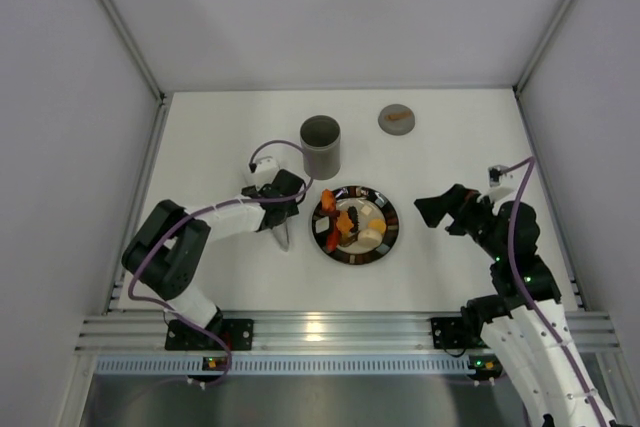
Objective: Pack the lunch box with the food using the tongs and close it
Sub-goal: Adjust the clamp at the center of the board.
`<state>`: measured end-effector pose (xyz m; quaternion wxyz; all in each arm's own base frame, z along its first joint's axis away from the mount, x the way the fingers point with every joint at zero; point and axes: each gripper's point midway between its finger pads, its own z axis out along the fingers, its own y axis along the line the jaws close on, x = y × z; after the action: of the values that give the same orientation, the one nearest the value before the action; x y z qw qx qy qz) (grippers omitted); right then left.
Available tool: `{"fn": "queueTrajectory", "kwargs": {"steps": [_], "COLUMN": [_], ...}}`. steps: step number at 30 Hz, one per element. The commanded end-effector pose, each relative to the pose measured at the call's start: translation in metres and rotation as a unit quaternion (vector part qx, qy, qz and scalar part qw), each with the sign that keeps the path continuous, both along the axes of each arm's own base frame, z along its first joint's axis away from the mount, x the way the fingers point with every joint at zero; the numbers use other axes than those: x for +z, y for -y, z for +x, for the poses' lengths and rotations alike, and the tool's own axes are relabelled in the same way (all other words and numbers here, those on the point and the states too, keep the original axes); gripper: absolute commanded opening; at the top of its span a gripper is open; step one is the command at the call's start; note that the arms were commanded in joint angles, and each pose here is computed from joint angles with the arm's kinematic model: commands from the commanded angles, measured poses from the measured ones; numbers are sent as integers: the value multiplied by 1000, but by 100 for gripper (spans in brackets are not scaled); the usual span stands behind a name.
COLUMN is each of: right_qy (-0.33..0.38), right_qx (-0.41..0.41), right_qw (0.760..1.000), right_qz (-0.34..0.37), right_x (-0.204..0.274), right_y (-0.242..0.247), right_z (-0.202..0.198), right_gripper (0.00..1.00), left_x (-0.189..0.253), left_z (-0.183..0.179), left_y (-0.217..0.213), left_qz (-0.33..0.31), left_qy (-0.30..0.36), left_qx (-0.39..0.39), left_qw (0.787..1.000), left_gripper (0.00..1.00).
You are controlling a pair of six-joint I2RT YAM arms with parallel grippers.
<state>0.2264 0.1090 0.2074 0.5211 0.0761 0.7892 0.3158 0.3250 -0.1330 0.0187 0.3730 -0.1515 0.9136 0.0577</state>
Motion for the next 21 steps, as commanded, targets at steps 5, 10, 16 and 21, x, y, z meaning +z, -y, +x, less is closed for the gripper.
{"fn": "queueTrajectory", "kwargs": {"steps": [5,10,16,21], "right_qy": [1,-1,0,-4], "right_qx": [-9,-12,-13,-14], "right_qw": [1000,1000,1000,1000], "right_qz": [18,18,19,19], "right_x": [-1,-2,-2,-4], "right_y": [2,3,3,3], "right_z": [-3,-4,-5,-5], "right_gripper": [100,99,100,100], "left_x": [-12,-8,-15,-24], "left_z": [-39,-47,-54,-55], "left_y": [-11,-16,-21,-19], "left_qz": [5,-23,-30,-35], "left_qy": [-72,-54,-58,-65], "left_qx": [-11,29,60,61], "left_qw": [997,998,996,995], "left_gripper": [82,84,89,88]}}
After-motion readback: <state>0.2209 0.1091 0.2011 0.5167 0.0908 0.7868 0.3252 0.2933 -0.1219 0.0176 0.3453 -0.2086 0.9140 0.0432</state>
